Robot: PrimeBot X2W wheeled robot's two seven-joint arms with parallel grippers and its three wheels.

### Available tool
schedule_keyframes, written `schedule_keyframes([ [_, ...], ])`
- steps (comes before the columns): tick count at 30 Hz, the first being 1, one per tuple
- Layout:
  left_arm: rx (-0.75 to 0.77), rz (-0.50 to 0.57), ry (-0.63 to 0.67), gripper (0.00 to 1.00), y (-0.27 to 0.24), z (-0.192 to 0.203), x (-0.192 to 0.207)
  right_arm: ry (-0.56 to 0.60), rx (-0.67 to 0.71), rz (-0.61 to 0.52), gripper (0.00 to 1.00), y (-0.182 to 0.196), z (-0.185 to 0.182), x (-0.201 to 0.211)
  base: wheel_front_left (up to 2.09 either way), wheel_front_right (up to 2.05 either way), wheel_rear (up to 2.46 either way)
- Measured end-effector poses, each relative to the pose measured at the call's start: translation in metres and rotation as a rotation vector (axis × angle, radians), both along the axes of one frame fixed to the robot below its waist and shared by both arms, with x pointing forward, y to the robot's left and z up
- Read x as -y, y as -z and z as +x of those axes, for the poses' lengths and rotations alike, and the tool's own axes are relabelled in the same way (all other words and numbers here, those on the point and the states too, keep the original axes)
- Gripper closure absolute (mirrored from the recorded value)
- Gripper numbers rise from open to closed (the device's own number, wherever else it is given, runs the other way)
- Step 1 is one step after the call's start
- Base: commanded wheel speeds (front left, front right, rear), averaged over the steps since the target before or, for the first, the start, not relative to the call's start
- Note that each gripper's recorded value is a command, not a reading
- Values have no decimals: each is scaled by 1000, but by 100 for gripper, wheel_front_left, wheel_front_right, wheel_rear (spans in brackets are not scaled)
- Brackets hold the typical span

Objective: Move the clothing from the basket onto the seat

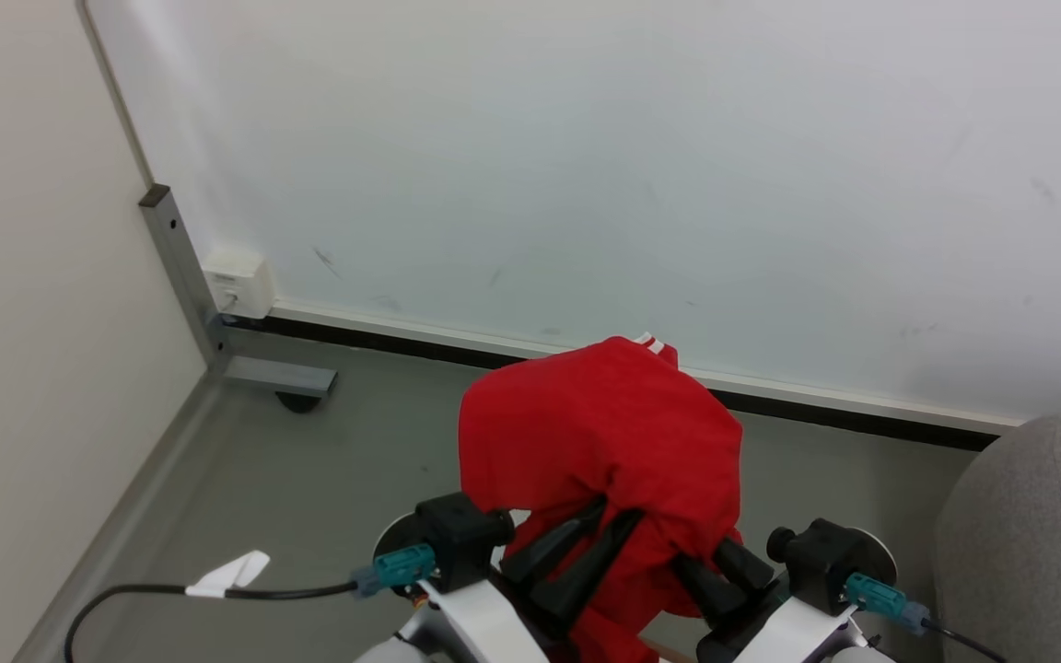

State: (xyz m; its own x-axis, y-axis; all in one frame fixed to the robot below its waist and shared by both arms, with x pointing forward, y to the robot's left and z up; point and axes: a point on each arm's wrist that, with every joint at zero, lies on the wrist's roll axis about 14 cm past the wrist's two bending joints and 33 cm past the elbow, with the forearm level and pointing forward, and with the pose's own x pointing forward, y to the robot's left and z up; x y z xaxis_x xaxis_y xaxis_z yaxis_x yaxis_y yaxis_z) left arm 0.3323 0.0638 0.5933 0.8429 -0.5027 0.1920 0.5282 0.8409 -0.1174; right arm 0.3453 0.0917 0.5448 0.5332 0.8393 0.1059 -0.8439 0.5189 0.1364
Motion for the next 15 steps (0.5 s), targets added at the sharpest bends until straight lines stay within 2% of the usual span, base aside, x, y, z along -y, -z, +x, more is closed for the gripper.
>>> schedule_keyframes([
  [2, -9, 4, 1, 98, 3, 2, 1, 18, -4, 8, 100, 0, 2, 5, 0, 0, 0],
  [3, -15, 3, 3, 71, 5, 3, 2, 30, -3, 14, 100, -2, 5, 9, 0, 0, 0],
  [4, -22, 1, 2, 0, 6, 4, 2, 44, 1, 24, 100, -5, 8, 12, 0, 0, 0],
  [15, -79, 18, 41, 0, 27, 11, 14, 219, 8, 73, 100, -13, 35, 66, 0, 0, 0],
])
